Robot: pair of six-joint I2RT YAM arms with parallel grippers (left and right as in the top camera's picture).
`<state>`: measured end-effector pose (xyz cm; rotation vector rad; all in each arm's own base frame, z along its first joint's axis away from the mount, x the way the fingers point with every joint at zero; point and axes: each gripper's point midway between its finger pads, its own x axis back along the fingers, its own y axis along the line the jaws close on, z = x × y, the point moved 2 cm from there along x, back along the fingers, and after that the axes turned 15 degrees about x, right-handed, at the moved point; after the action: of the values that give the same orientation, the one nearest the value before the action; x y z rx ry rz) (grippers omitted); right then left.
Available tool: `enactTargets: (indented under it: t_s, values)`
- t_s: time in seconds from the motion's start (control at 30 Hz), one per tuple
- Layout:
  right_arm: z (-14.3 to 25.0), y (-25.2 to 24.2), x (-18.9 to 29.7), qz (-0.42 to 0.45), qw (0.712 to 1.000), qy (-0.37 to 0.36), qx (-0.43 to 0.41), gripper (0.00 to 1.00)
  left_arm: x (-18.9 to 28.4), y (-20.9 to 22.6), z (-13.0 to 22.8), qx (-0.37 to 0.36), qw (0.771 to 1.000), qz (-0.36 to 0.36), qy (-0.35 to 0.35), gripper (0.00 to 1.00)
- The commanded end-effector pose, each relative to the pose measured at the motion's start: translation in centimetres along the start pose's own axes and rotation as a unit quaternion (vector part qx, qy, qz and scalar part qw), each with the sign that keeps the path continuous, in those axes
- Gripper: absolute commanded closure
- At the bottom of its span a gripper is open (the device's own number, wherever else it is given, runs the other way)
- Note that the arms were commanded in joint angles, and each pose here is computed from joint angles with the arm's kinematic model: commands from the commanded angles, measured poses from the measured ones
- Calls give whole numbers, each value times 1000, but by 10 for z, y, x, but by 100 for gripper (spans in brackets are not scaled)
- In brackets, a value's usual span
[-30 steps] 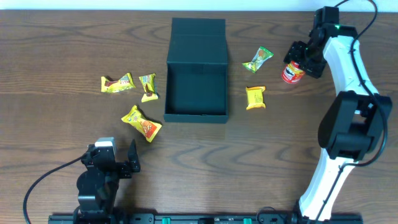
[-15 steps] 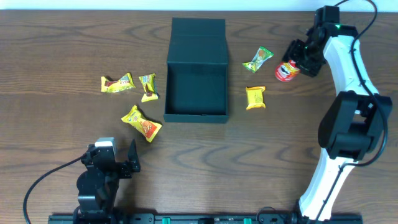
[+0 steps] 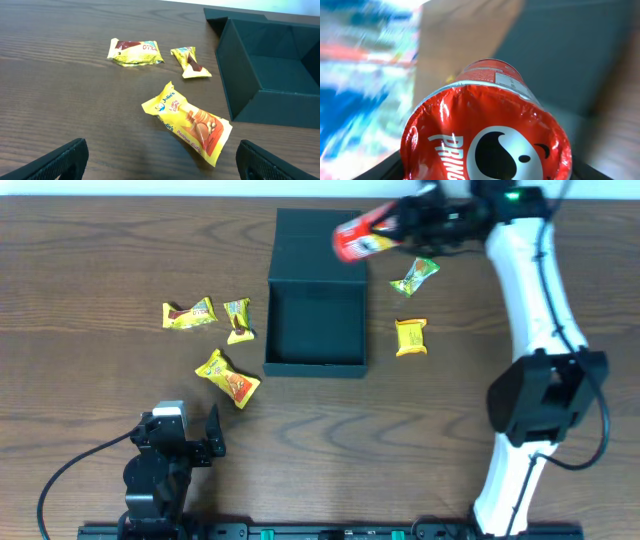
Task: Pack container
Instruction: 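Lift the Pringles can and carry it over the black box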
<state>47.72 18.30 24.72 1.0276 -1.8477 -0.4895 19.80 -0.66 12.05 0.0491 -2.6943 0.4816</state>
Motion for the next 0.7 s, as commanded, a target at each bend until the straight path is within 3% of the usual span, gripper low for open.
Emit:
enactTargets:
  t_s: [0.0,0.3,0.47,0.67]
  values:
    - [10,75,-21,-82,994,24,70,31,-3,3,6,3,1000,-5,5,5]
    - [49,108,-71,-84,988,91,90,30,-3,3,6,3,1000,-5,5,5]
    - [66,67,-91,-62,993,100,13,28,-3,3,6,3,1000,-5,5,5]
    - [76,36,-118,-96,990,74,-66,28,-3,3,6,3,1000,-5,5,5]
